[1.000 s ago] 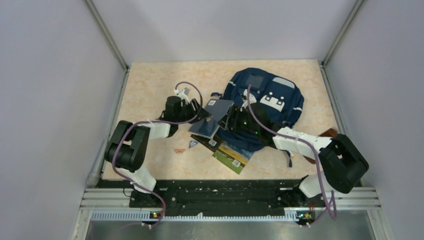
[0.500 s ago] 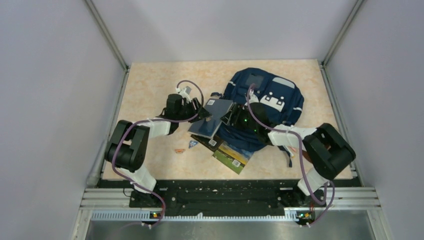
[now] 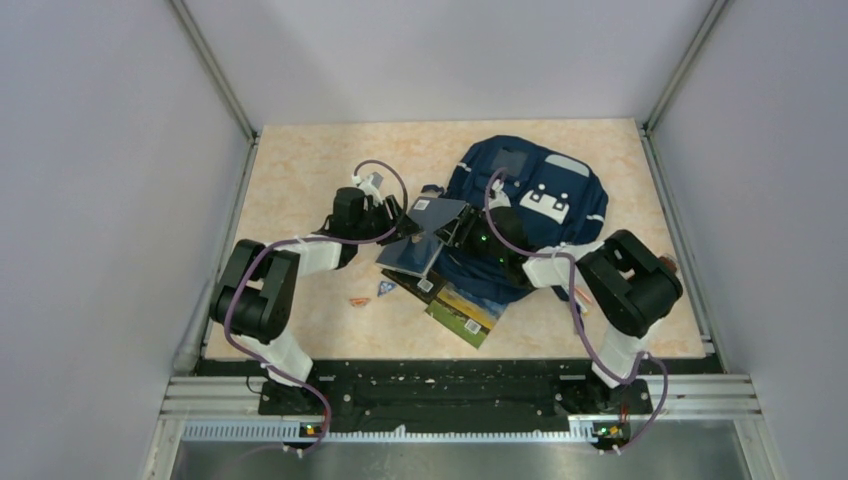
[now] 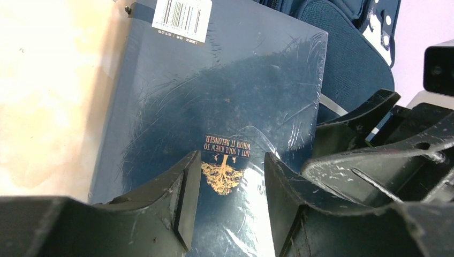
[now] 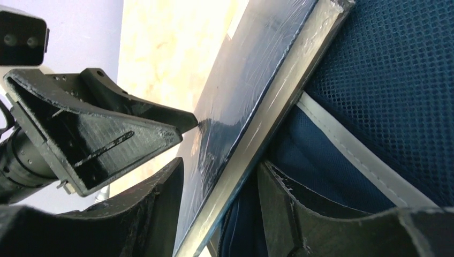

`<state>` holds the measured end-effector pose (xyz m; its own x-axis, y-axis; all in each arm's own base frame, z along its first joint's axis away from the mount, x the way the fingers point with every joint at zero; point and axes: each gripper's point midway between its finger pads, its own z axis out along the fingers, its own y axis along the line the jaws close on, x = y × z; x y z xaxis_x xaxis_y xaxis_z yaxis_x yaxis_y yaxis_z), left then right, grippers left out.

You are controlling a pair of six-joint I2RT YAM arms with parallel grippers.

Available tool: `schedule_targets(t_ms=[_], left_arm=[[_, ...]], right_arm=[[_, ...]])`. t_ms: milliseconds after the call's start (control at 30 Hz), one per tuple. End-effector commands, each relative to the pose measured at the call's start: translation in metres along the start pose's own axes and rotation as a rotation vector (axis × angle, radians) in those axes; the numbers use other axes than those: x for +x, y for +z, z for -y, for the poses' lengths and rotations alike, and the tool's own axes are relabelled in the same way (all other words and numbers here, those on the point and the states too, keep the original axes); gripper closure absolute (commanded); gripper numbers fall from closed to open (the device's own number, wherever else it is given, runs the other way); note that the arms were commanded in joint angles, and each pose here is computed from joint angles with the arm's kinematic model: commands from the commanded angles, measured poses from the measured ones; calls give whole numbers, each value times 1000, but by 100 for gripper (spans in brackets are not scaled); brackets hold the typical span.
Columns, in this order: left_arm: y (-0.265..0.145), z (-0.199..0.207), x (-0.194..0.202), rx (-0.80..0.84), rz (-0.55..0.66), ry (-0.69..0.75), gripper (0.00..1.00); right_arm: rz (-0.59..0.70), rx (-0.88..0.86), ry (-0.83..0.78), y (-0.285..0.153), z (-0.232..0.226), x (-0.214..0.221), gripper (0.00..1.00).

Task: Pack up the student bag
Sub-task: Pick up the book from the center of the board.

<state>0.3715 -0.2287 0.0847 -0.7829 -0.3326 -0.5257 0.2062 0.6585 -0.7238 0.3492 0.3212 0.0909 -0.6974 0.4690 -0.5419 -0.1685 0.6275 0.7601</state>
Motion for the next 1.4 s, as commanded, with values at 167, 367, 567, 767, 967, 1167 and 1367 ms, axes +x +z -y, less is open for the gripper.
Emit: schedule_targets(t_ms=[167, 367, 567, 767, 967, 1167, 1367], left_arm=[[4, 6, 9, 26, -44, 13, 48], [1, 9, 6, 32, -33, 27, 48], [-5, 16, 0, 41, -17, 67, 48], [-30, 35, -28, 20, 60, 267, 39], [-69, 74, -42, 87, 170, 541, 26], [-87, 105, -26, 184, 254, 727, 25], [-77, 126, 4, 280, 244, 860, 24]], right_arm=[[117, -72, 73, 30, -15, -25, 49], [168, -48, 70, 34, -8, -33, 63], [212, -59, 29, 29, -15, -45, 91], [245, -145, -43, 13, -46, -62, 100], [287, -242, -159, -24, -96, -90, 100], [316, -218, -306, -73, -120, -115, 100], [367, -109, -354, -124, -95, -152, 100]])
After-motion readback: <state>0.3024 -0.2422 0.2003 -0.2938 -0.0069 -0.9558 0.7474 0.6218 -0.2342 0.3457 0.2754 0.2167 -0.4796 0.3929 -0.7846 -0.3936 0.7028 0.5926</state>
